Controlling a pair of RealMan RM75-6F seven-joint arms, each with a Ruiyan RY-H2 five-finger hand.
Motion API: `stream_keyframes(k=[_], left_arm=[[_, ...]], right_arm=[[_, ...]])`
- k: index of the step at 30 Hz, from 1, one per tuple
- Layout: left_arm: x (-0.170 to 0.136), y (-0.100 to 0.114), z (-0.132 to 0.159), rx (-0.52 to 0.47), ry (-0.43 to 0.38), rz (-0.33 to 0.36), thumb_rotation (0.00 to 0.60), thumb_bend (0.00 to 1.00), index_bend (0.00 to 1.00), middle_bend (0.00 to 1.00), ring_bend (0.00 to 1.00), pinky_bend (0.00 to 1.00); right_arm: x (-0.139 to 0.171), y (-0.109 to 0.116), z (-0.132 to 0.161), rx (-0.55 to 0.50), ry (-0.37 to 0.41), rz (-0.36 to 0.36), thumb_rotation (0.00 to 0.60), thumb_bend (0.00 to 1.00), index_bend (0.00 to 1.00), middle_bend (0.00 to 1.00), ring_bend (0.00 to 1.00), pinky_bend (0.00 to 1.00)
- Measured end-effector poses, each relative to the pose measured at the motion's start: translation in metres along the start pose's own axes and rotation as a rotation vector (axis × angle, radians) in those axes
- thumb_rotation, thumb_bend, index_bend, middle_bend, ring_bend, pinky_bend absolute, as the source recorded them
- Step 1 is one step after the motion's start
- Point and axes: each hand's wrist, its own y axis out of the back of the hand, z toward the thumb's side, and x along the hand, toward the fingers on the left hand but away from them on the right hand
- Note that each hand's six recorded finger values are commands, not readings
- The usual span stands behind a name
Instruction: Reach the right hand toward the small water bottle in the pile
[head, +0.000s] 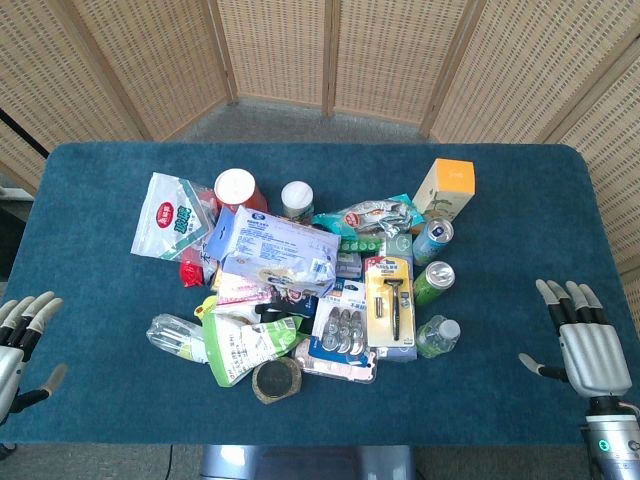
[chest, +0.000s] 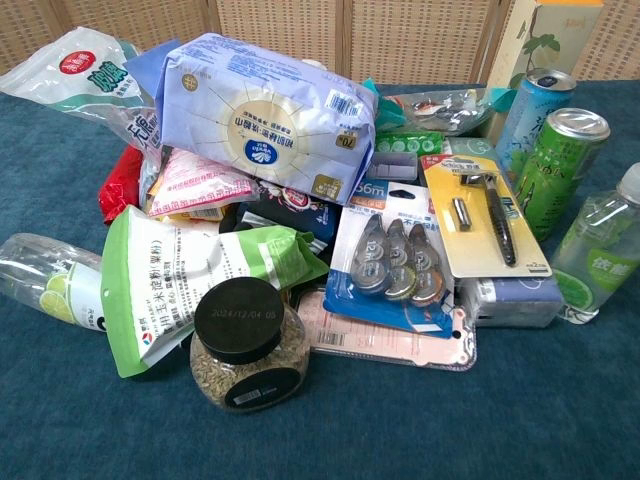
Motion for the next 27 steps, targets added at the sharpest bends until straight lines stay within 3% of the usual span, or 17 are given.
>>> stream_keyframes(k=[8,11,21,24,27], left_arm=[[0.004,-0.001,0.005,-0.024,-0.025,-0.004,0.6,0.41,0.0,0.0,0.0,0.0],[0.005,0.006,0.009,-0.039,-0.048,0.003,0.6,0.41,0.0,0.0,0.0,0.0],[0.01,0.019,0.026,-0.07,-0.119,-0.006,0.6,0.41,0.0,0.0,0.0,0.0],[0.008,0.021,0.031,-0.071,-0.135,-0.01,0.6,0.41,0.0,0.0,0.0,0.0],[0.005,0.024,0.032,-0.067,-0.14,-0.005,0.6,0.41,0.0,0.0,0.0,0.0]], right_arm=[[-0.001,-0.005,0.0,-0.088,0.008,0.034,0.486,0.08,0.01,0.11,0.0,0.0],[-0.001,-0.008,0.003,-0.194,0.024,0.055,0.489,0.08,0.0,0.09,0.0,0.0],[-0.002,-0.021,0.027,-0.763,0.168,0.168,0.486,0.08,0.0,0.09,0.0,0.0],[-0.005,-0.031,0.037,-0.846,0.224,0.221,0.488,0.08,0.0,0.09,0.0,0.0],[-0.01,-0.044,0.047,-0.86,0.263,0.266,0.489,0.08,0.0,0.09,0.0,0.0]])
